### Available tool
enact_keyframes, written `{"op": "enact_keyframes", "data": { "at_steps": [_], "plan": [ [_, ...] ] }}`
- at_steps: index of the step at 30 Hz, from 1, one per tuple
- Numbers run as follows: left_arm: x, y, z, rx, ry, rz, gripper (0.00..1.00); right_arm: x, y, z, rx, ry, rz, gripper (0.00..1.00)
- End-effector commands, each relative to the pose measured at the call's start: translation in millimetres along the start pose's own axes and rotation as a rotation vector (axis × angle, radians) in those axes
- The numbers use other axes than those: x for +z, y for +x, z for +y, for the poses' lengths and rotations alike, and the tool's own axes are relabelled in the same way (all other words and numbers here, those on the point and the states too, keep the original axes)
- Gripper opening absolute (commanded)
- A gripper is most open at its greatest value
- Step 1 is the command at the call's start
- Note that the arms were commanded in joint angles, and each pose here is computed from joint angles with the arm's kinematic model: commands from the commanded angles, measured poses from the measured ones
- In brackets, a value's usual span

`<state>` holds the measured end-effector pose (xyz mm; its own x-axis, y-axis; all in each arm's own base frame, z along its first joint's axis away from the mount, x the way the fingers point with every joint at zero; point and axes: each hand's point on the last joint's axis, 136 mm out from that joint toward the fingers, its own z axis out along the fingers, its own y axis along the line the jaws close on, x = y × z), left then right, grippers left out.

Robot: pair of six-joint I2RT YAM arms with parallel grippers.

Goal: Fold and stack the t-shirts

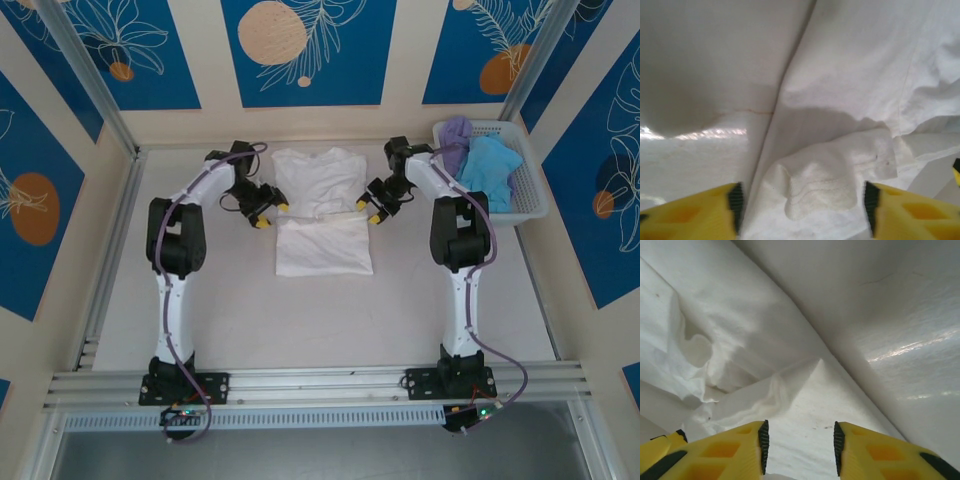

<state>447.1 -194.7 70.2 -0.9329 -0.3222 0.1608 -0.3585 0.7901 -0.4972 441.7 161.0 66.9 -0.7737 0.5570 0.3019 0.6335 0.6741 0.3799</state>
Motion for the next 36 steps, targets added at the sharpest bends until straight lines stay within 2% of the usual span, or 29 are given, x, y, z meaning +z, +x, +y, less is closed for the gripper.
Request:
{"op": "enact_keyframes", "data": {
  "at_steps": [1, 4, 6, 9, 13, 17, 24, 36],
  "plan": [
    [-55, -7, -11, 0.064, -0.032, -0.156, 0.74, -36, 7, 2, -0.013, -0.045, -0.022, 0.46],
    [-73, 11, -18, 0.114, -0.042, -0.205, 0.71, -53, 27, -5, -0.052, -0.088, -0.067, 0.45],
    [-68, 34, -21, 0.164, -0.045, -0.182, 0.60, -53, 51, -9, -0.085, -0.148, -0.060, 0.42],
    [-47, 76, -26, 0.256, -0.067, -0.106, 0.44, -38, 86, -19, -0.121, -0.184, -0.023, 0.34],
    [0, 128, -24, 0.324, -0.076, 0.040, 0.35, -2, 119, -35, -0.146, -0.152, 0.049, 0.25],
    [34, 151, -8, 0.349, -0.131, 0.095, 0.35, 29, 133, -50, -0.164, -0.072, 0.085, 0.18],
    [62, 155, 47, 0.373, -0.273, 0.124, 0.35, 66, 131, -76, -0.161, 0.025, 0.103, 0.15],
    [61, 205, 120, 0.350, -0.331, 0.205, 0.36, 90, 186, -148, -0.179, 0.148, 0.156, 0.13]
  ]
}}
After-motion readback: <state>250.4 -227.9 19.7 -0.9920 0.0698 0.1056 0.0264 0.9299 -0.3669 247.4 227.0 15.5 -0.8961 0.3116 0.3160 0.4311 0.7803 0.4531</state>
